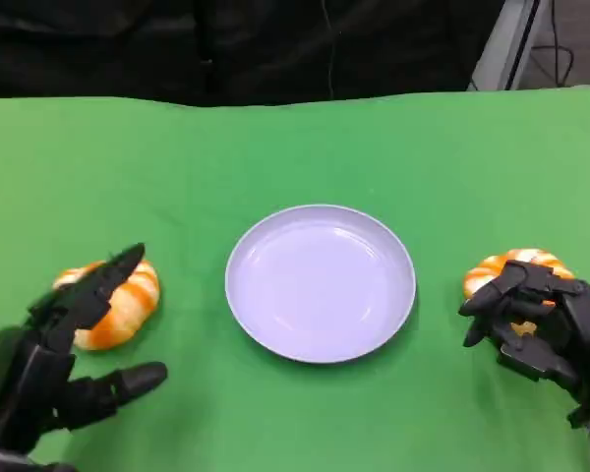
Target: Grasp the bread from the table and place it into the plate.
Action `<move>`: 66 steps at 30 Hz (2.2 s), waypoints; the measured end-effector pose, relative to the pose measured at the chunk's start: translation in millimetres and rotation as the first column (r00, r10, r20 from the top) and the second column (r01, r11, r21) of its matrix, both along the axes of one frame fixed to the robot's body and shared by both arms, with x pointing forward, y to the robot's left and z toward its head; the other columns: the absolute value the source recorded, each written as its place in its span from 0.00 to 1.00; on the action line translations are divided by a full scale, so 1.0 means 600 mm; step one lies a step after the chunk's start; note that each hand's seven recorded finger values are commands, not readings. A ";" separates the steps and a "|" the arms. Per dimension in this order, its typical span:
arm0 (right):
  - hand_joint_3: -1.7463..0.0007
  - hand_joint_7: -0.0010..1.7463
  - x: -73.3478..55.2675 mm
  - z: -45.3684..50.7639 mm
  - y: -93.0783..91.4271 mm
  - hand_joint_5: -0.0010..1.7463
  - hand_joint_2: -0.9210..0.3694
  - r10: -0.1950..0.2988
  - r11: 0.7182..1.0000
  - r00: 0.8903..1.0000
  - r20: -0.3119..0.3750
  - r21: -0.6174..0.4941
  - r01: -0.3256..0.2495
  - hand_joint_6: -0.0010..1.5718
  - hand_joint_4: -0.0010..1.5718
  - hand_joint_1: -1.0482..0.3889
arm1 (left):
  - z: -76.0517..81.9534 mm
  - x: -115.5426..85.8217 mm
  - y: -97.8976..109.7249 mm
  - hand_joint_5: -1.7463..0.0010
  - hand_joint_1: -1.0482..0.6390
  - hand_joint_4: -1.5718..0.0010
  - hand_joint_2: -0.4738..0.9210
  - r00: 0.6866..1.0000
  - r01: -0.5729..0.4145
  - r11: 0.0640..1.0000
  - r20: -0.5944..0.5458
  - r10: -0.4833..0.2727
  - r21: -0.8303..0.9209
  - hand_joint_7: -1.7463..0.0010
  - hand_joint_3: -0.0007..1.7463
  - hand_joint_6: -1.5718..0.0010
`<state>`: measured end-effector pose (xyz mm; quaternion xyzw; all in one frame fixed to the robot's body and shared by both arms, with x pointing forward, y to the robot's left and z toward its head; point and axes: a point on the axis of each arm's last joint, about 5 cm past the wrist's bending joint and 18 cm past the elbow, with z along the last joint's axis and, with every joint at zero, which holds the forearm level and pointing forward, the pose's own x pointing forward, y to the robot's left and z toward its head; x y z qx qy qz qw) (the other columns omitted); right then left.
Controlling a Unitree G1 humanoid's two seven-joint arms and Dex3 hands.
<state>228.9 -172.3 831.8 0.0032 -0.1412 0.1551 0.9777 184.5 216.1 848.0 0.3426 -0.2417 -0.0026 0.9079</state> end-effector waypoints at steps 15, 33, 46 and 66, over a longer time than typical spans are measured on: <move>0.63 0.54 0.000 -0.001 0.000 0.80 0.06 0.003 1.000 1.000 -0.010 0.002 -0.003 0.58 0.54 0.76 | -0.008 0.009 0.002 1.00 0.19 0.79 1.00 0.993 -0.110 0.960 -0.014 0.118 0.256 0.99 0.13 0.70; 0.62 0.55 0.000 -0.001 0.000 0.81 0.07 -0.003 1.000 1.000 -0.011 0.003 0.003 0.57 0.54 0.76 | -0.009 0.035 0.004 0.99 0.16 0.81 1.00 0.980 -0.109 0.927 -0.116 0.161 0.359 1.00 0.09 0.77; 0.63 0.55 0.001 0.000 0.000 0.80 0.06 -0.007 1.000 1.000 -0.004 0.002 0.007 0.57 0.54 0.76 | -0.001 0.054 0.001 0.99 0.16 0.80 1.00 0.970 -0.058 0.938 -0.203 0.134 0.342 1.00 0.10 0.76; 0.64 0.55 0.001 0.000 0.000 0.80 0.06 -0.004 1.000 1.000 -0.006 0.002 0.004 0.58 0.54 0.76 | 0.000 0.092 0.000 0.99 0.14 0.78 1.00 0.952 -0.035 0.922 -0.269 0.148 0.386 1.00 0.13 0.75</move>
